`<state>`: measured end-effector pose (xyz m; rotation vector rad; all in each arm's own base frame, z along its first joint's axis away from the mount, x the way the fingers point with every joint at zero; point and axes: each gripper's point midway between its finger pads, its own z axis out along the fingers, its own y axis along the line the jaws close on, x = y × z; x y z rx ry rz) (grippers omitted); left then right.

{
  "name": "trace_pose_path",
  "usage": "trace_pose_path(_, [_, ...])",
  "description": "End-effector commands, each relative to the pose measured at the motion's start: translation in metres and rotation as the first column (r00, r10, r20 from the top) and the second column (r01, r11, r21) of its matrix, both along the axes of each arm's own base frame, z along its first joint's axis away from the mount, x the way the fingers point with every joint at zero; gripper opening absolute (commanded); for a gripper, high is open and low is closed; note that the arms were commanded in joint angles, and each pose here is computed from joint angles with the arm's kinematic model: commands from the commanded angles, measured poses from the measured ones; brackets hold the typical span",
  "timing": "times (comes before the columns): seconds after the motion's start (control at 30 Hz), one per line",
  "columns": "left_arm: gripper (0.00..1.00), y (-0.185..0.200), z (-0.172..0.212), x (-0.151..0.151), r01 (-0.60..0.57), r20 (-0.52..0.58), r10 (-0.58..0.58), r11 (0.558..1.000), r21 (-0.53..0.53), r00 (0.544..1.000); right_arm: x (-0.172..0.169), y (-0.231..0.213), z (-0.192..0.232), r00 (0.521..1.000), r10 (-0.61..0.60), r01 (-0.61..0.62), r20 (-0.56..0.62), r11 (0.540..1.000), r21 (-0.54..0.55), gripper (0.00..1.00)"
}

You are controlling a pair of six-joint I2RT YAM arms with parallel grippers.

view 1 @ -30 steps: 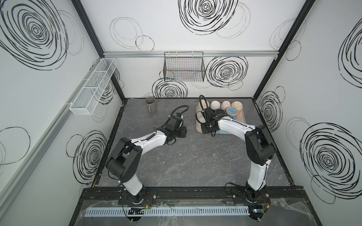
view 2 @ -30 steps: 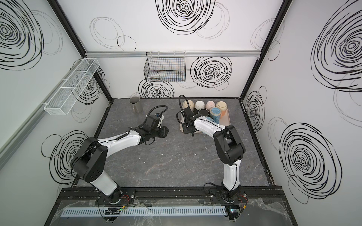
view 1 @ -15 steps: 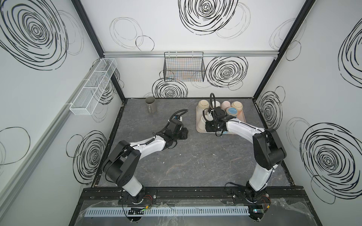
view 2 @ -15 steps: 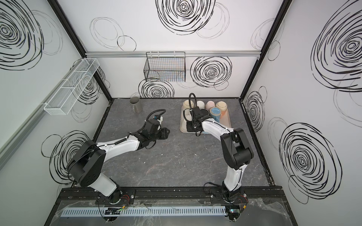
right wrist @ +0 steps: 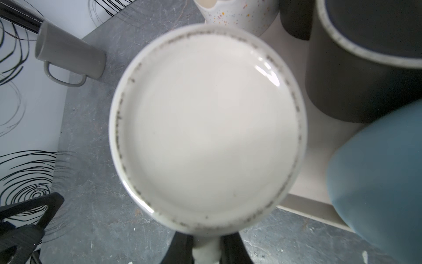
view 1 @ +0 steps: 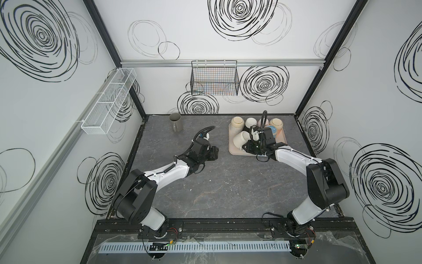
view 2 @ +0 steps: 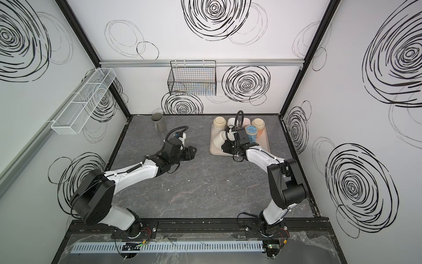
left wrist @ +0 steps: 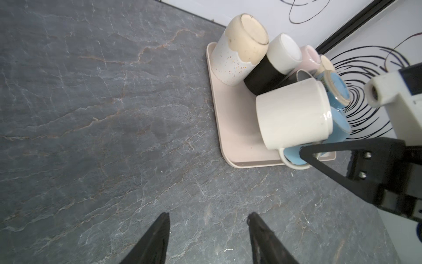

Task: Turn the mug right side up
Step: 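Lift the white mug off the tray with the right gripper toward the left gripper, then raise the white mug toward the left gripper while the left gripper approaches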

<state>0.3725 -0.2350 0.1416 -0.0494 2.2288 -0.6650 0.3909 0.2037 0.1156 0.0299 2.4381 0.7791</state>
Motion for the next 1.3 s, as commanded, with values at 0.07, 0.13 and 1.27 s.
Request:
trace_pose_path(0.07, [0.6,-0.004,0.05,0.001,0.011,0.125,0.012,0.984,-0.178,0.992,0.013,0.015,0.092,0.963,0.024,-0.071,0.268,0.984,0.166,0.0])
trace_pose_path(0.13, [0.6,-0.002,0.057,0.0,0.016,0.139,0.02,0.969,-0.248,0.99,0.011,0.015,0.106,0.953,0.029,-0.091,0.303,0.977,0.191,0.0])
trace_pose_path(1.27, [0.62,-0.067,0.162,-0.007,0.351,0.386,-0.097,0.652,-0.672,0.918,-0.059,0.055,0.235,0.766,0.194,-0.498,0.612,0.781,0.376,0.0])
